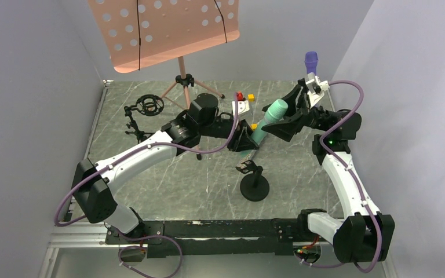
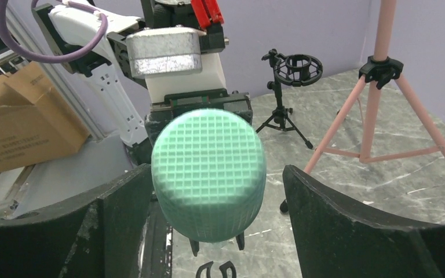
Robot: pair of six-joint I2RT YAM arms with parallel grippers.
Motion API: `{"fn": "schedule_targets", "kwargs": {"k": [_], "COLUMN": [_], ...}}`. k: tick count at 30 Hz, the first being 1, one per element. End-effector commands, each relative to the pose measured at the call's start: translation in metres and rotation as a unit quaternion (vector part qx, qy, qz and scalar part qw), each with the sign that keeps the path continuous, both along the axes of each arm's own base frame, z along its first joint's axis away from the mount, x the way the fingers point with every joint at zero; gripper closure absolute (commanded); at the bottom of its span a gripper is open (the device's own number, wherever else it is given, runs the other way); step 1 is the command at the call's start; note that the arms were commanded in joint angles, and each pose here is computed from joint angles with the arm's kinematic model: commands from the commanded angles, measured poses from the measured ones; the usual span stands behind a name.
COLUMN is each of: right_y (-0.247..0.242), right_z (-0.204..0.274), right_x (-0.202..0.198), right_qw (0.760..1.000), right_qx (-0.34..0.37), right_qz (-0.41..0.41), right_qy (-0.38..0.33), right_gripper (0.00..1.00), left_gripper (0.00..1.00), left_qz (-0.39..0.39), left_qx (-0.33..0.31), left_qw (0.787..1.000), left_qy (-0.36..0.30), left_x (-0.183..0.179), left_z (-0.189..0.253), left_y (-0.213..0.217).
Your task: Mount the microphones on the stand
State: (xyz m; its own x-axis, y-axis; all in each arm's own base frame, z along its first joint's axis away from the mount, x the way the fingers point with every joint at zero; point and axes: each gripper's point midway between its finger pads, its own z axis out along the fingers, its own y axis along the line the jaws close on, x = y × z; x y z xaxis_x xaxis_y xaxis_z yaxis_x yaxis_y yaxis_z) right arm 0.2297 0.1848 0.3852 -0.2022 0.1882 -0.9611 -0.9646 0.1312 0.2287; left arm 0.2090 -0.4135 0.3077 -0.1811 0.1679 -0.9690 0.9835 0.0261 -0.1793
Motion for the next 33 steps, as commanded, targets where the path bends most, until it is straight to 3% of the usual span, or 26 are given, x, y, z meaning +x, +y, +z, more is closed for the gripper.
{"fn": "schedule_targets", "kwargs": {"k": [1, 24, 29, 33], "right_y": [-0.004, -0.004, -0.003, -0.003], "right_z": [0.024, 0.022, 0.03, 0.035], "right_x": [-0.012, 0.003, 0.005, 0.002], "right_qw": [0.999, 1.0, 1.0, 1.0], "right_qx": [-0.007, -0.003, 0.006, 0.012], "right_qz": [0.005, -0.005, -0.004, 0.005], "right_qy": [-0.045, 0.006, 0.013, 0.017], "right_gripper": [0.13, 0.16, 0.08, 0.08], "left_gripper": [0.9, 0.9, 0.9, 0.9], "left_qz": [-0.017, -0.044, -0.052, -0.056], "left_qx": [-0.013, 0.011, 0.019, 0.022], "left_qw": [0.999, 0.998, 0.998, 0.998], "left_qy": [-0.028, -0.036, -0.032, -0.028], "left_x": [-0.004, -0.008, -0.009, -0.011], "left_z": [0.026, 0.023, 0.019, 0.016], "left_y": [0.006, 0.012, 0.012, 0.012]}}
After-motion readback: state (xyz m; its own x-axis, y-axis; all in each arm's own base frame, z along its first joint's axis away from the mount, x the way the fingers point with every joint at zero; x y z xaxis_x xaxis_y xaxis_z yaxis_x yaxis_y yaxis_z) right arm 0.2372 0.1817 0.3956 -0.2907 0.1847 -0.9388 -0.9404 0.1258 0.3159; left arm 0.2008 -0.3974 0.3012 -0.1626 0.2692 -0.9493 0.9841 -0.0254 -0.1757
